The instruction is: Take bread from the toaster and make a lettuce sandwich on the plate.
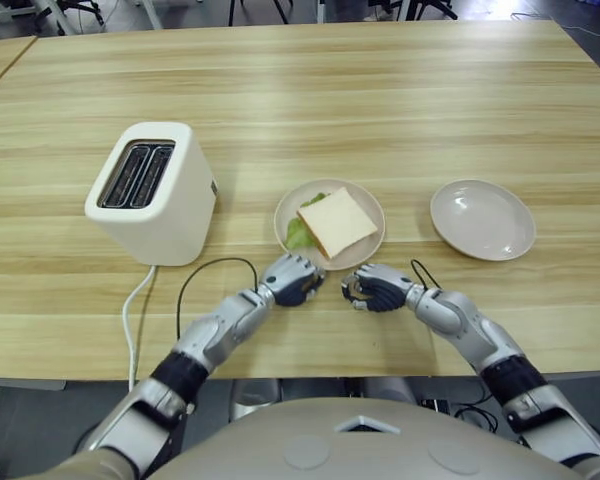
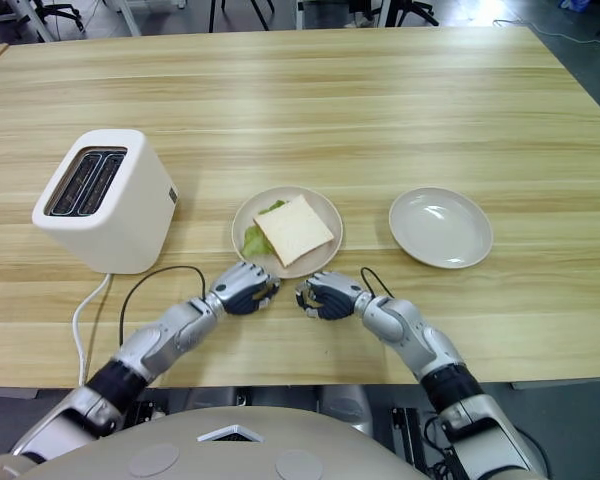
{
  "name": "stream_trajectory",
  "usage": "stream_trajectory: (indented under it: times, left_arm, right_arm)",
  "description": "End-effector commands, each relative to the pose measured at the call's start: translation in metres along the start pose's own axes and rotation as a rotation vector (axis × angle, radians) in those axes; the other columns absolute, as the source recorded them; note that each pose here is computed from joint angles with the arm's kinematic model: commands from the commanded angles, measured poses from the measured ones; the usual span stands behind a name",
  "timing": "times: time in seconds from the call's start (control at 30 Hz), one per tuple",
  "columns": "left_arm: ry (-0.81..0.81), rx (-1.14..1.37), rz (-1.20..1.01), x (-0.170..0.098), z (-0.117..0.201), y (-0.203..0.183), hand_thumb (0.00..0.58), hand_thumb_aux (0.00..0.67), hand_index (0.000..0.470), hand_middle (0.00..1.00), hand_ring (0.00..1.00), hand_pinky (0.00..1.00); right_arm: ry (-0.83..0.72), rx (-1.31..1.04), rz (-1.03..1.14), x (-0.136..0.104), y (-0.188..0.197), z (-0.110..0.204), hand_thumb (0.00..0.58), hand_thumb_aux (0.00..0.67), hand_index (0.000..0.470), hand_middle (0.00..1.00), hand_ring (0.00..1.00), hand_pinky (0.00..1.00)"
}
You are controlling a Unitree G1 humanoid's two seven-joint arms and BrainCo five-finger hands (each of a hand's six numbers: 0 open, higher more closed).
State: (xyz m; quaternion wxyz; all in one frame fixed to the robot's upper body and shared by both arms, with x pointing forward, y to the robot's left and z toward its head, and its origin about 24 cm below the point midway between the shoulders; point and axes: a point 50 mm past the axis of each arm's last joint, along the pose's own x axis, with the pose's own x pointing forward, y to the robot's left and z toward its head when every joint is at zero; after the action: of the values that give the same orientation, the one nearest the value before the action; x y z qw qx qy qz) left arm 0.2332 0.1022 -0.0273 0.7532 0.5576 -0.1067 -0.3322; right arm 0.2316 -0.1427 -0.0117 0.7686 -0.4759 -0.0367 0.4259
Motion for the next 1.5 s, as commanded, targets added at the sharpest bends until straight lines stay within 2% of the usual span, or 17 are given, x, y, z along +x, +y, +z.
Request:
stream_trajectory:
  times: [0.03,0.23,0.43,0.5,0.57,0.73,0.8,0.83,0.87,0.9,0.93,1.03,1.1,1.3,1.5]
  left_arm:
    - [0.12,-0.001,-0.077,0.002,-0.03,-0.014,0.58,0.67,0.46,1.0,1.0,1.0]
    - [0.223,-0.008,-0.061,0.017,-0.056,-0.006,0.58,0.67,0.46,1.0,1.0,1.0]
    - [0.258,-0.024,-0.081,0.031,-0.055,-0.006,0.571,0.586,0.402,1.0,1.0,1.0]
    - [0.287,-0.033,-0.067,0.036,-0.057,0.001,0.572,0.594,0.408,1.0,1.0,1.0]
    - [0.323,-0.046,-0.03,0.041,-0.062,0.012,0.559,0.544,0.373,1.0,1.0,1.0]
    - [0.335,-0.096,0.053,0.044,-0.063,0.023,0.547,0.51,0.35,1.0,1.0,1.0]
    - [0.322,-0.109,0.098,0.04,-0.065,0.024,0.52,0.455,0.312,1.0,1.0,1.0]
    - [0.312,-0.134,0.139,0.037,-0.066,0.026,0.46,0.365,0.251,1.0,1.0,1.0]
    - [0.298,-0.16,0.18,0.034,-0.067,0.028,0.164,0.102,0.07,0.75,0.75,0.75]
    - [0.28,-0.198,0.228,0.031,-0.067,0.031,0.0,0.0,0.0,0.05,0.05,0.05]
    - [0.253,-0.255,0.286,0.028,-0.065,0.035,0.0,0.0,0.0,0.0,0.0,0.0]
    - [0.107,-0.426,0.494,0.019,-0.05,0.06,0.0,0.0,0.0,0.0,0.0,0.0]
    - [0.025,-0.516,0.583,0.009,-0.037,0.072,0.0,0.0,0.0,0.0,0.0,0.0]
    - [-0.011,-0.673,0.668,-0.014,-0.022,0.072,0.0,0.0,0.0,0.0,0.0,0.0]
    - [-0.08,-0.81,0.77,-0.023,-0.016,0.085,0.0,0.0,0.0,0.0,0.0,0.0]
  right_arm:
    - [0.07,0.038,-0.01,0.014,-0.015,-0.016,0.58,0.67,0.46,1.0,1.0,1.0]
    - [0.135,0.064,-0.036,0.035,-0.037,-0.035,0.58,0.67,0.46,1.0,1.0,1.0]
    - [0.286,0.113,-0.091,0.043,-0.064,-0.057,0.58,0.67,0.46,1.0,1.0,1.0]
    - [0.327,0.143,-0.102,0.044,-0.066,-0.06,0.58,0.67,0.46,1.0,1.0,1.0]
    - [0.347,0.149,-0.114,0.046,-0.066,-0.061,0.58,0.67,0.46,1.0,1.0,1.0]
    - [0.273,0.191,-0.204,0.05,-0.073,-0.053,0.58,0.67,0.46,1.0,1.0,1.0]
    - [0.182,0.228,-0.253,0.047,-0.075,-0.048,0.58,0.67,0.46,1.0,1.0,1.0]
    - [0.127,0.255,-0.28,0.044,-0.075,-0.045,0.251,0.166,0.114,0.36,0.36,0.36]
    - [0.077,0.284,-0.307,0.041,-0.076,-0.043,0.0,0.0,0.0,0.0,0.0,0.0]
    - [0.022,0.31,-0.347,0.037,-0.078,-0.04,0.0,0.0,0.0,0.0,0.0,0.0]
    - [-0.034,0.337,-0.394,0.032,-0.08,-0.038,0.0,0.0,0.0,0.0,0.0,0.0]
    - [-0.226,0.426,-0.57,0.017,-0.084,-0.024,0.0,0.0,0.0,0.0,0.0,0.0]
    - [-0.301,0.482,-0.661,0.012,-0.082,-0.017,0.0,0.0,0.0,0.0,0.0,0.0]
    - [-0.392,0.581,-0.796,0.016,-0.073,-0.003,0.0,0.0,0.0,0.0,0.0,0.0]
    - [-0.471,0.619,-0.896,0.023,-0.076,0.011,0.0,0.0,0.0,0.0,0.0,0.0]
